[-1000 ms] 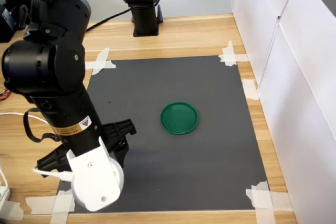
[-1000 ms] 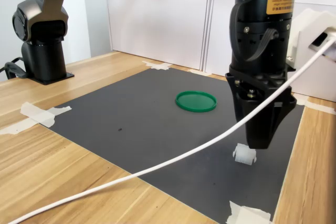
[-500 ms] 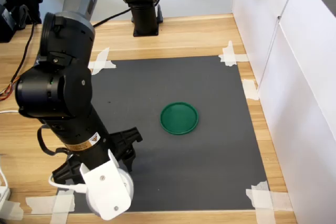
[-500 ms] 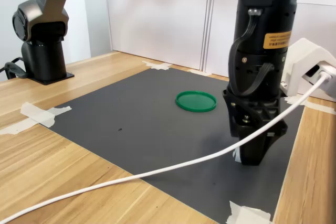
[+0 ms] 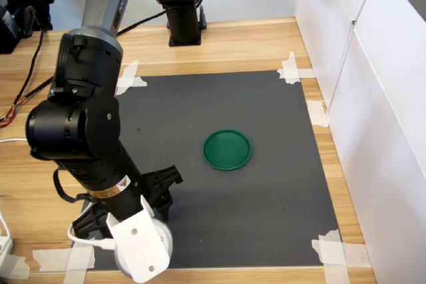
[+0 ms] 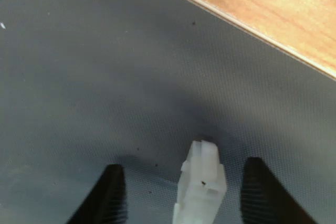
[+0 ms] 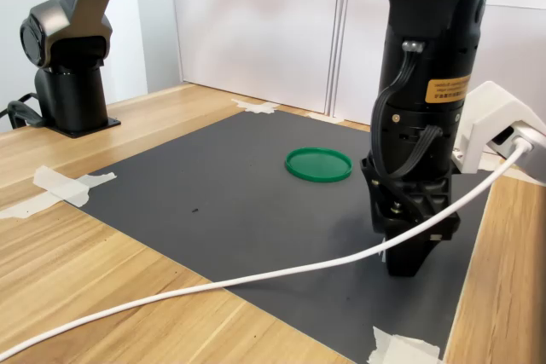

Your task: Grasp a white terminal and put it in the green lid.

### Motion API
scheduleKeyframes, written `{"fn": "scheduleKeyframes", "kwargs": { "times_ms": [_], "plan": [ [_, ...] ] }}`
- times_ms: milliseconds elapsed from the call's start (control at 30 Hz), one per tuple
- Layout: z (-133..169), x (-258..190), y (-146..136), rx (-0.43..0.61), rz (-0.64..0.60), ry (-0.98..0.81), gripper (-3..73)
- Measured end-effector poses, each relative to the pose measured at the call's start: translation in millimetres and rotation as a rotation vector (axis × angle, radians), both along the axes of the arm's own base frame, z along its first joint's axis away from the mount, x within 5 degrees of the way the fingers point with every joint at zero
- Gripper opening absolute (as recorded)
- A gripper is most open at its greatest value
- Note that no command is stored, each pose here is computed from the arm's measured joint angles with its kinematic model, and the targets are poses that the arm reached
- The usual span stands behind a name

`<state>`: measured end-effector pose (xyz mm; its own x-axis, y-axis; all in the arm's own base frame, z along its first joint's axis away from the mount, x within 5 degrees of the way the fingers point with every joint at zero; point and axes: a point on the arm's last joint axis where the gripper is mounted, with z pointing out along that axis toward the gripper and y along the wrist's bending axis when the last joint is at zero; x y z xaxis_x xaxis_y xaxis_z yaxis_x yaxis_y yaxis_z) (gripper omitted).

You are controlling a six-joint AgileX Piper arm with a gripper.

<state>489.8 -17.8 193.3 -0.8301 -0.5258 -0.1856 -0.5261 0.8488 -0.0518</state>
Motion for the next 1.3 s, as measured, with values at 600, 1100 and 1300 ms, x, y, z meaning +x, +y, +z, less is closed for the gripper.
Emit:
{"fn": "scheduleKeyframes", "kwargs": {
  "times_ms": [600,1100,1300],
  "plan": [
    [2.2,-0.1,-10.9,-0.135,0.011,-0.005,9.1],
    [119.6,-33.3,2.8,-0.044,0.097,-0.249,9.1],
    [127.3,-48.7,25.5,-0.051,0.165,-0.238,9.1]
  ]
}}
